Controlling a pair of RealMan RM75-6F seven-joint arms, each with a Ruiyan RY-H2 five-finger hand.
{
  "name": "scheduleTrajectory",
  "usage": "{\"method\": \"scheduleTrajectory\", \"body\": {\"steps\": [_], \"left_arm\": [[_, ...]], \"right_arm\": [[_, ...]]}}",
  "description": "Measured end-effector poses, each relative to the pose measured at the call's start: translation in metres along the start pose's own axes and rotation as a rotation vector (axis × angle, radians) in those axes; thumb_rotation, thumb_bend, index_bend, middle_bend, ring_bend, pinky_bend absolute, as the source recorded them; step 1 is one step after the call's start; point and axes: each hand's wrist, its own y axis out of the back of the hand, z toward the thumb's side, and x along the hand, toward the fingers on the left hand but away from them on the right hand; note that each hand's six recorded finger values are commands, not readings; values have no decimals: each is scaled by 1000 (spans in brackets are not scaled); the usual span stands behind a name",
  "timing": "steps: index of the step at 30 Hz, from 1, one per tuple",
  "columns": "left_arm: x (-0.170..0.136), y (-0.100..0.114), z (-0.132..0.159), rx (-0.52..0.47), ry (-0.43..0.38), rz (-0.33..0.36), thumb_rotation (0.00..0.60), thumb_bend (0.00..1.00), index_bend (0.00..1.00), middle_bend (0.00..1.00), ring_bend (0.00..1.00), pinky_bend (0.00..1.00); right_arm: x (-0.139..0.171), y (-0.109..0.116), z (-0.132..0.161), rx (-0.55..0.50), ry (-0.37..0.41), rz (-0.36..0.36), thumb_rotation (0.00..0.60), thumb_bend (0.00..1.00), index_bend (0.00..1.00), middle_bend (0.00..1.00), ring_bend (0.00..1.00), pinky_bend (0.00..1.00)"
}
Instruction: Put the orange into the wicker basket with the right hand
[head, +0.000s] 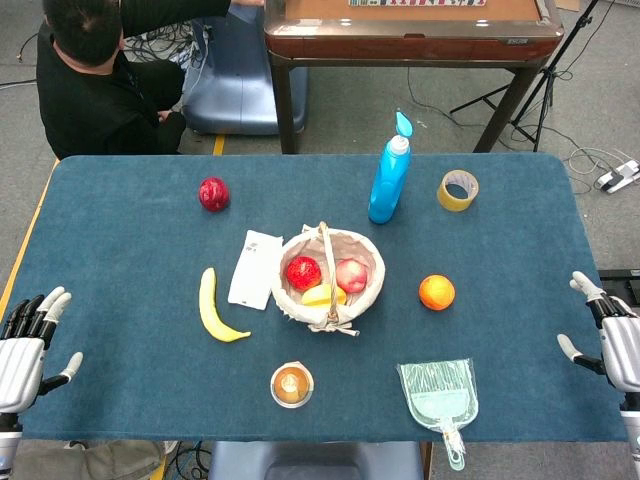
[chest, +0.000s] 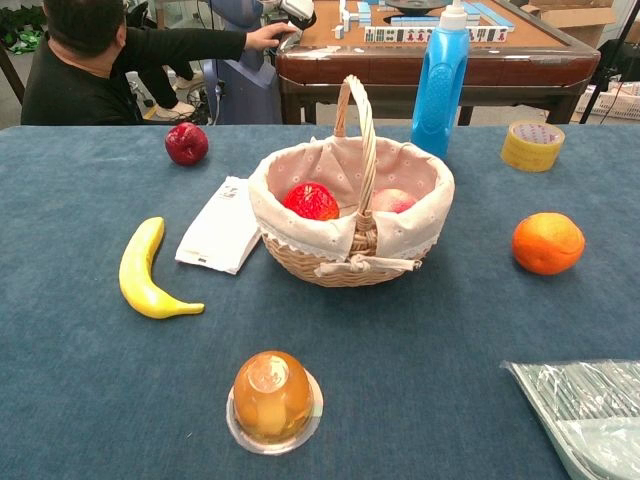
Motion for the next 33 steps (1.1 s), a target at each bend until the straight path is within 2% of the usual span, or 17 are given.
{"method": "scheduleTrajectory", "body": {"steps": [15,16,21,24,33], "left_arm": [[-1,-1,0,6,-1,-6,600,333,36,0,0,2],[-1,-1,0,6,-1,-6,600,333,36,0,0,2],[-2,-2,-1,8,2,-9,600,333,36,0,0,2],[-2,-3,-2,7,6,-9,600,333,36,0,0,2],[-2,-4,-3,5,6,-11,600,333,36,0,0,2]], "right_arm": [[-4,-2,5,-2,23,6,600,241,118,232,317,602],[-6,-3,6,0,29,8,600,238,117,231,301,583],[-14,-7,18,19,78,30,600,203,90,185,130,326],[-19,-11,25,38,98,56,600,197,90,170,105,252],[-44,-29,45,118,155,148,600,193,81,154,96,231]]}}
